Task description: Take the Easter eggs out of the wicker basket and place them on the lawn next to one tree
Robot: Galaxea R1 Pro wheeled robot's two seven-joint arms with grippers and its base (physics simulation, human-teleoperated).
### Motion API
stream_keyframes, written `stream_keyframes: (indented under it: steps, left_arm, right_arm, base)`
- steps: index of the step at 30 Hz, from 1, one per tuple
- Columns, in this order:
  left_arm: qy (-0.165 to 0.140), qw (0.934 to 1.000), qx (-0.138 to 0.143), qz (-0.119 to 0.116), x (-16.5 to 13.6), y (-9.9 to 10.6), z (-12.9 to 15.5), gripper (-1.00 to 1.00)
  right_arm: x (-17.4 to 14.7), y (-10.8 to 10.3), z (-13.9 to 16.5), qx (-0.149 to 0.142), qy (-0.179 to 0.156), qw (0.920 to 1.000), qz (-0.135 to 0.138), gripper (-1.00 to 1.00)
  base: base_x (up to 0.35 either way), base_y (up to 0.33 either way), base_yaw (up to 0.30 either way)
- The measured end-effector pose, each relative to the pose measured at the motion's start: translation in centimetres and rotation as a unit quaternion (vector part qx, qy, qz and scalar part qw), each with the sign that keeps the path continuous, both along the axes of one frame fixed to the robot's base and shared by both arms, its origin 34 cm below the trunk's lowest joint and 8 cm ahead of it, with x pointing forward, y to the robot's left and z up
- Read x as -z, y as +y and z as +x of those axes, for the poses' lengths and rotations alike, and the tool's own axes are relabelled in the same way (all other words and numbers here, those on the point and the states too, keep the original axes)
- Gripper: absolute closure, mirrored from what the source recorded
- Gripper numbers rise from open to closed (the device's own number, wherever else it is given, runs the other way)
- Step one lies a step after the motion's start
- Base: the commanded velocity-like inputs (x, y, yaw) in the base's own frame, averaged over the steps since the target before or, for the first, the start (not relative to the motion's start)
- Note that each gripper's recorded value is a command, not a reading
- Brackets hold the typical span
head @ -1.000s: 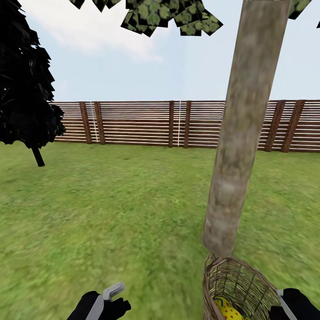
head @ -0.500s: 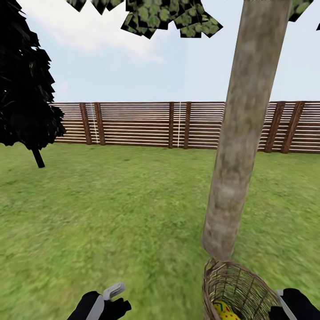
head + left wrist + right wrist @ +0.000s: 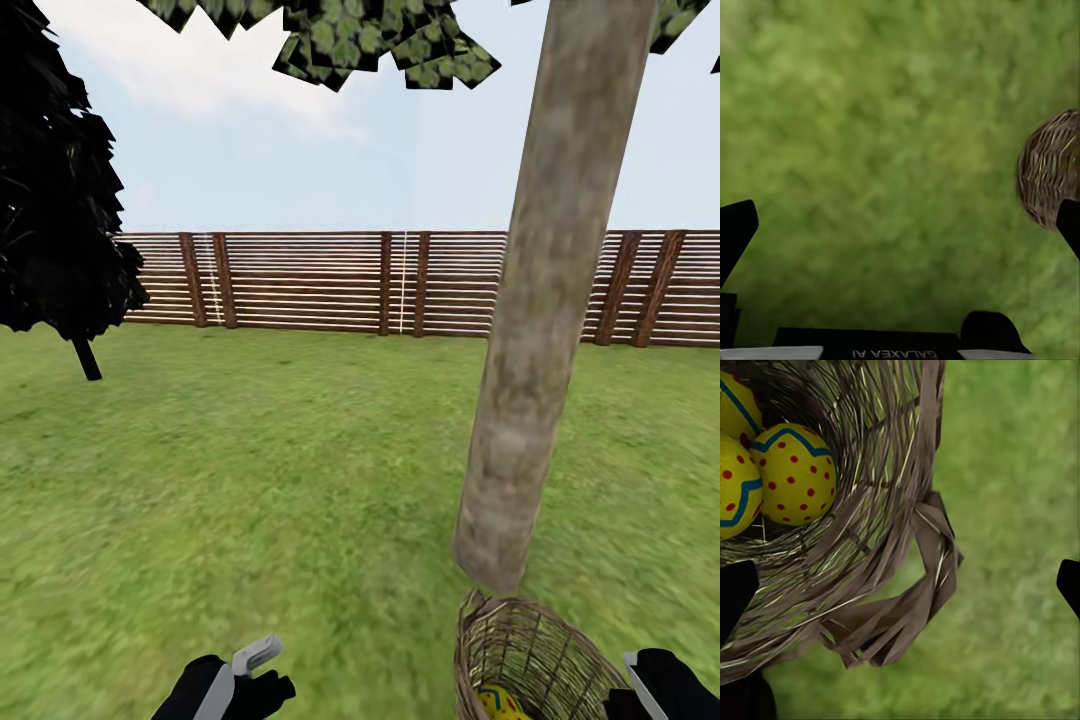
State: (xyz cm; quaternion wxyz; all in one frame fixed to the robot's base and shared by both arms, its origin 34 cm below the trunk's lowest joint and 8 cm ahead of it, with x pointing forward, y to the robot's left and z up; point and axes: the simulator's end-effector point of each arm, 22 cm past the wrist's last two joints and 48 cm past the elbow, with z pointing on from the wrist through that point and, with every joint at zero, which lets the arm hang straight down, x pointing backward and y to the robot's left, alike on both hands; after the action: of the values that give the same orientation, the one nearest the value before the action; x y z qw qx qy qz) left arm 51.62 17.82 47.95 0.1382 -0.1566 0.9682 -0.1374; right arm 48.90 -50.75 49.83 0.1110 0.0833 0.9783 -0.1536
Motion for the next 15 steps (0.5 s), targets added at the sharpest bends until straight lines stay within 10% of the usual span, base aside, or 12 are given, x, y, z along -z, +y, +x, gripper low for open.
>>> stream_keyframes:
  steps: [15]
  left_arm:
    - [-0.001,1.0000,-0.001,0.000,-1.9,0.0,0.4,-1.00]
  right_arm:
    - [-1.8,0.0,0.2,0.000,0.000,1.0000,0.000,-1.00]
  base:
    - [0.000,0.000,0.011]
